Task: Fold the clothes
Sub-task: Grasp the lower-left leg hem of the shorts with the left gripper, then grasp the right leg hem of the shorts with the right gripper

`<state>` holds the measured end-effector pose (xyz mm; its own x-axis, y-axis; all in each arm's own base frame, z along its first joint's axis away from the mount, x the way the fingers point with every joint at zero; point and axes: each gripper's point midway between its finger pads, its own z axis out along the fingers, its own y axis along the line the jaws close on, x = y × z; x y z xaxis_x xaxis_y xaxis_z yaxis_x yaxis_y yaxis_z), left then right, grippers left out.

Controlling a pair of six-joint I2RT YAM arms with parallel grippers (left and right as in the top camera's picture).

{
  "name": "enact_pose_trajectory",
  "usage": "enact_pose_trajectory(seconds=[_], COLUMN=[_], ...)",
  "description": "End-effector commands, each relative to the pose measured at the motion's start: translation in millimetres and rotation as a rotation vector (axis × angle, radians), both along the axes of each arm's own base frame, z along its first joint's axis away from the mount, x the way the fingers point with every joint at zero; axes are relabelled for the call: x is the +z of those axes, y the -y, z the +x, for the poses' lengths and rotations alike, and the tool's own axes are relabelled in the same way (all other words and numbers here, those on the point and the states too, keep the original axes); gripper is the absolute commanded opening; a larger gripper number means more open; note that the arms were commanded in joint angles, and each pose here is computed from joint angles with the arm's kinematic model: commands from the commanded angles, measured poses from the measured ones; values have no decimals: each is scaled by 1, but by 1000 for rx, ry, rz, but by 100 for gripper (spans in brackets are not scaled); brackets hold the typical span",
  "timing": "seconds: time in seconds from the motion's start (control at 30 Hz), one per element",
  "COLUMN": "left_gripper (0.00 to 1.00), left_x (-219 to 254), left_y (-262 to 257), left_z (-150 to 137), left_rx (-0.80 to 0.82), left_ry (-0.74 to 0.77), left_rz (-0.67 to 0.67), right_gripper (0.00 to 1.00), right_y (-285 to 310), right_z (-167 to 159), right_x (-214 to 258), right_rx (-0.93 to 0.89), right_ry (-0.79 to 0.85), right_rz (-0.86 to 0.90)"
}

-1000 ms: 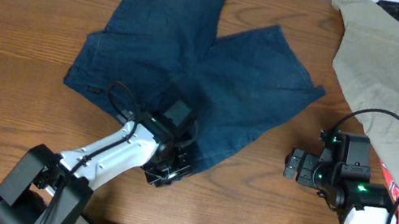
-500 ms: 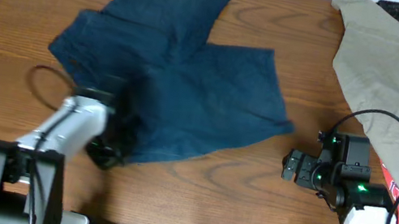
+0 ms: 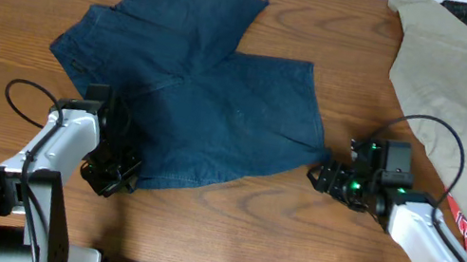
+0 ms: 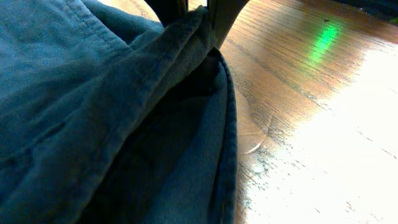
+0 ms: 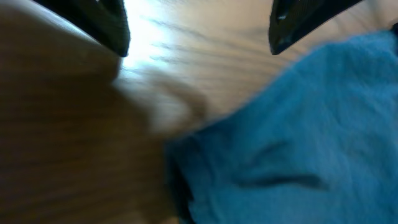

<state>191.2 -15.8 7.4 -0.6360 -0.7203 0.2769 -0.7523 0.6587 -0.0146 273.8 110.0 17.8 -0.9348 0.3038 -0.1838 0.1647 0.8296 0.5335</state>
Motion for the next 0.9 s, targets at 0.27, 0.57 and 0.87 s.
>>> enact_pose_trajectory(seconds=[0.27,0.57,0.87], left_gripper=[6,11,45], left_x=[-1,-1,1], left_y=[1,1,8], left_z=[0,1,3], left_rx=[22,22,-95], left_ry=[-4,-1,36], left_rz=[-2,-3,-66], right_gripper=[45,1,1], right_y=[-29,-11,10], right_z=[31,29,11], right_x=[-9,-23,-37], right_rx=[-336,-375,-358], right_ry=[-103,-84,-129], right_rz=[153,18,-117])
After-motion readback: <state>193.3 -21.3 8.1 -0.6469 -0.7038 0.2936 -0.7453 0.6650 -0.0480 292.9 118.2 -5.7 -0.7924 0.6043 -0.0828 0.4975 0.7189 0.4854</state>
